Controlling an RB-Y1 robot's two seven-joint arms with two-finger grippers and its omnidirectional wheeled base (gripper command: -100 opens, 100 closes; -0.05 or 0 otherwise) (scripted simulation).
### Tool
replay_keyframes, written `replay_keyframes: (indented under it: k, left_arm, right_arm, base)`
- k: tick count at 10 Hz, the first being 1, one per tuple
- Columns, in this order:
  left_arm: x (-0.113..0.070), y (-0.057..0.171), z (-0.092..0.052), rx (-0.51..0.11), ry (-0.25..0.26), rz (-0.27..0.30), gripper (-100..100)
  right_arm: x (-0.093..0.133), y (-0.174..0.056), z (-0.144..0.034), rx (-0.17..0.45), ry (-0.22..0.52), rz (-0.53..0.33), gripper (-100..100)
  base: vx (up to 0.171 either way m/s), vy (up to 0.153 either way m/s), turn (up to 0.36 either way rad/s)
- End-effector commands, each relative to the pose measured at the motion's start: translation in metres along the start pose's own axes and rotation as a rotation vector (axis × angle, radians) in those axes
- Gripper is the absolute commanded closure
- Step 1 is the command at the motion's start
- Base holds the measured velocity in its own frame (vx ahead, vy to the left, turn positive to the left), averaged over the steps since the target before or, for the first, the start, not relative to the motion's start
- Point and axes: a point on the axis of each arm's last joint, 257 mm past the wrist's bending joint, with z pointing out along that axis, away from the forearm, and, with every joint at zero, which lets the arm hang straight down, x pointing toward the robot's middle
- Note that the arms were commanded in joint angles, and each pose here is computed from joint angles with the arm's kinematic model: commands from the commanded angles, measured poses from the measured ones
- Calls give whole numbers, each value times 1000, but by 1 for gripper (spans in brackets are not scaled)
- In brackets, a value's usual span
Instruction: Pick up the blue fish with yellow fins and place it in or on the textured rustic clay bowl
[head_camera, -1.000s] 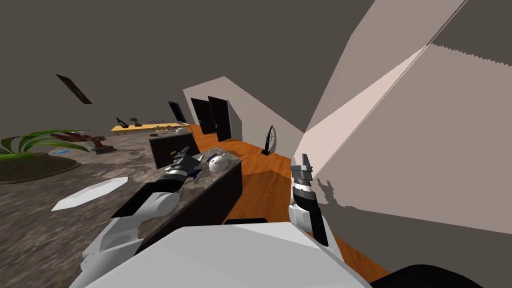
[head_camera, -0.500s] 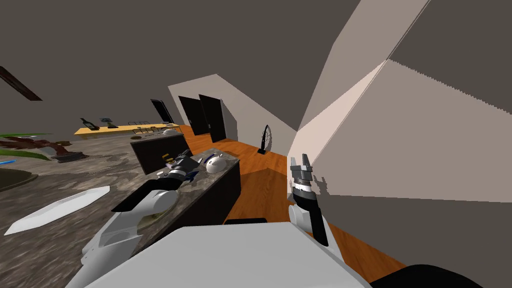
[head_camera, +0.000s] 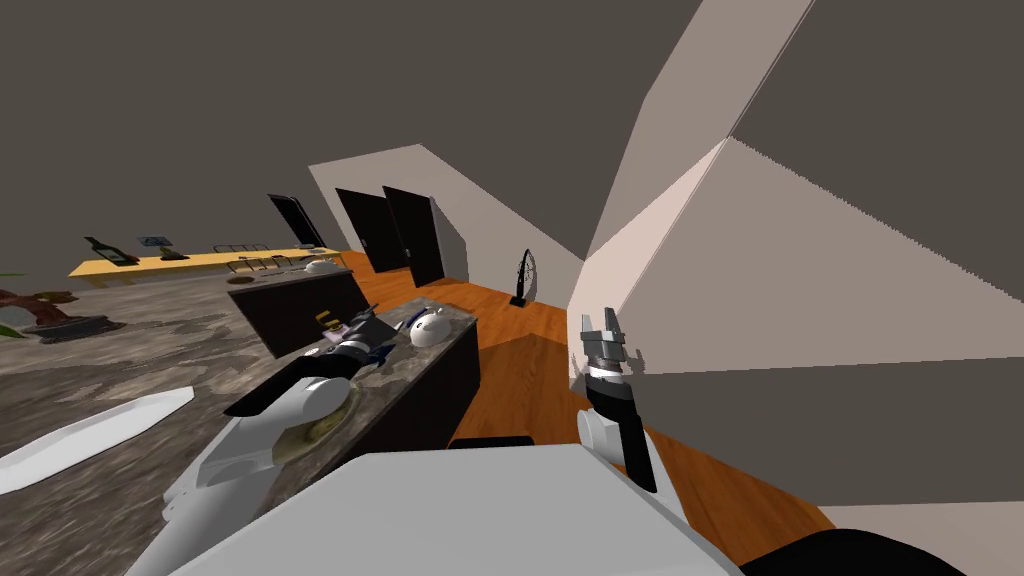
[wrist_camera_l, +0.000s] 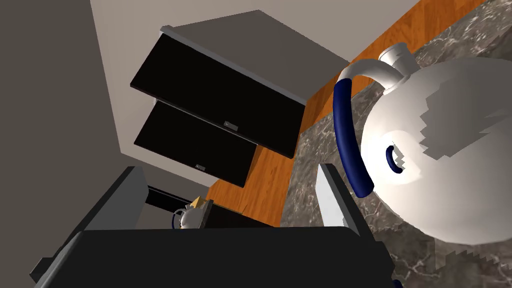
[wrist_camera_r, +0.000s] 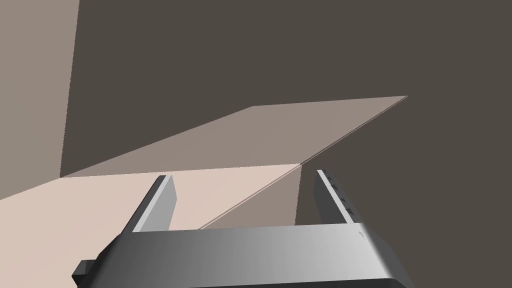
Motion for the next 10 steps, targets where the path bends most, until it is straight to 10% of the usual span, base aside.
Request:
replay_keyframes:
  k: [1, 10]
  left_arm:
    - [-11, 8, 2, -35, -25, -17, -100]
    - [-81, 79, -4, -257, -188, -116, -100]
  right_arm:
    - [0, 0, 0, 0, 0, 0, 0]
    - [0, 0, 0, 0, 0, 0, 0]
  base:
    - [-40, 57, -126]
    - [-75, 103, -145]
